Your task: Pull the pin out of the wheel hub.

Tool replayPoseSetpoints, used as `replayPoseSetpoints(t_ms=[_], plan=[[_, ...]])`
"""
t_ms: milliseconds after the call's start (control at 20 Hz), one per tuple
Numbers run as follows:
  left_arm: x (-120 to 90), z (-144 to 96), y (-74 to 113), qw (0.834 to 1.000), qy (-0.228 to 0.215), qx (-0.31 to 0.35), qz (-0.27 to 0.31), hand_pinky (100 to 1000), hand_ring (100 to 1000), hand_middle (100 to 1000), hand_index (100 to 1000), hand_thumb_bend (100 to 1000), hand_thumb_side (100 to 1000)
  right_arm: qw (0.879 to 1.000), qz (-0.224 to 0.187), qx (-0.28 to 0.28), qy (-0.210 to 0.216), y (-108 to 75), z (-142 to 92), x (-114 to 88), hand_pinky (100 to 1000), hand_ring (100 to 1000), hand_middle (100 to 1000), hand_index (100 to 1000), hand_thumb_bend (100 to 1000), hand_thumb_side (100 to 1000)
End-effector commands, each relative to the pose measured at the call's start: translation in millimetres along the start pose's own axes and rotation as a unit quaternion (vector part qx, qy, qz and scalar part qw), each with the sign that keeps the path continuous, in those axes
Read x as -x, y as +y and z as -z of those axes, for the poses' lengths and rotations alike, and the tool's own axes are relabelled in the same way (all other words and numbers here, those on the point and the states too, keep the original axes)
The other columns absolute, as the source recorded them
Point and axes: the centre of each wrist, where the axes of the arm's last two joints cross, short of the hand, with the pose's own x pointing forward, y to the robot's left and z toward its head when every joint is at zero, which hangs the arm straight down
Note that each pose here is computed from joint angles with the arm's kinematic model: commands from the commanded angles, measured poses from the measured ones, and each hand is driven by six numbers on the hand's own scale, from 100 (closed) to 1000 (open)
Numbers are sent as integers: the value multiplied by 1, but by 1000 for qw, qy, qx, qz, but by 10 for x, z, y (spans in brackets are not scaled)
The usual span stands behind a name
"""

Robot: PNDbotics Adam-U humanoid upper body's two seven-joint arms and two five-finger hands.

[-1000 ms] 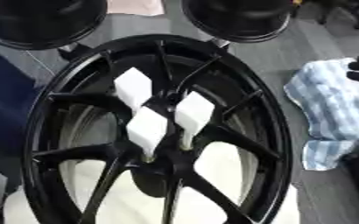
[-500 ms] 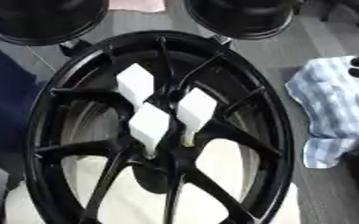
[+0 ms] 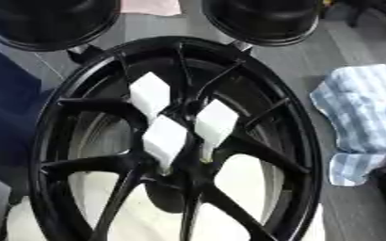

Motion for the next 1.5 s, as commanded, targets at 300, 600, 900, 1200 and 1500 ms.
replayPoseSetpoints(t_ms=[300, 600, 900, 1200, 1500], plan=[[-101, 68, 65, 1000, -13, 17, 13, 898, 753, 629, 774, 100, 726, 953, -190, -229, -50, -363, 342, -324, 820, 835, 766, 749, 450, 313], [-107, 75, 68, 1000, -13, 22, 14, 897, 753, 629, 774, 100, 722, 903, -251, -341, -74, -351, 495, -431, 824, 839, 775, 771, 456, 280], [-118, 92, 75, 999, -16, 25, 14, 897, 753, 629, 774, 100, 719, 881, -264, -382, -88, -334, 604, -509, 826, 840, 776, 778, 462, 265], [-124, 117, 51, 999, -18, 34, 13, 896, 753, 628, 773, 100, 720, 866, -272, -404, -110, -275, 731, -590, 822, 831, 767, 779, 455, 229], [-123, 118, 45, 999, -18, 34, 17, 896, 753, 627, 773, 100, 721, 875, -255, -389, -134, -235, 931, -743, 812, 815, 757, 766, 458, 215]])
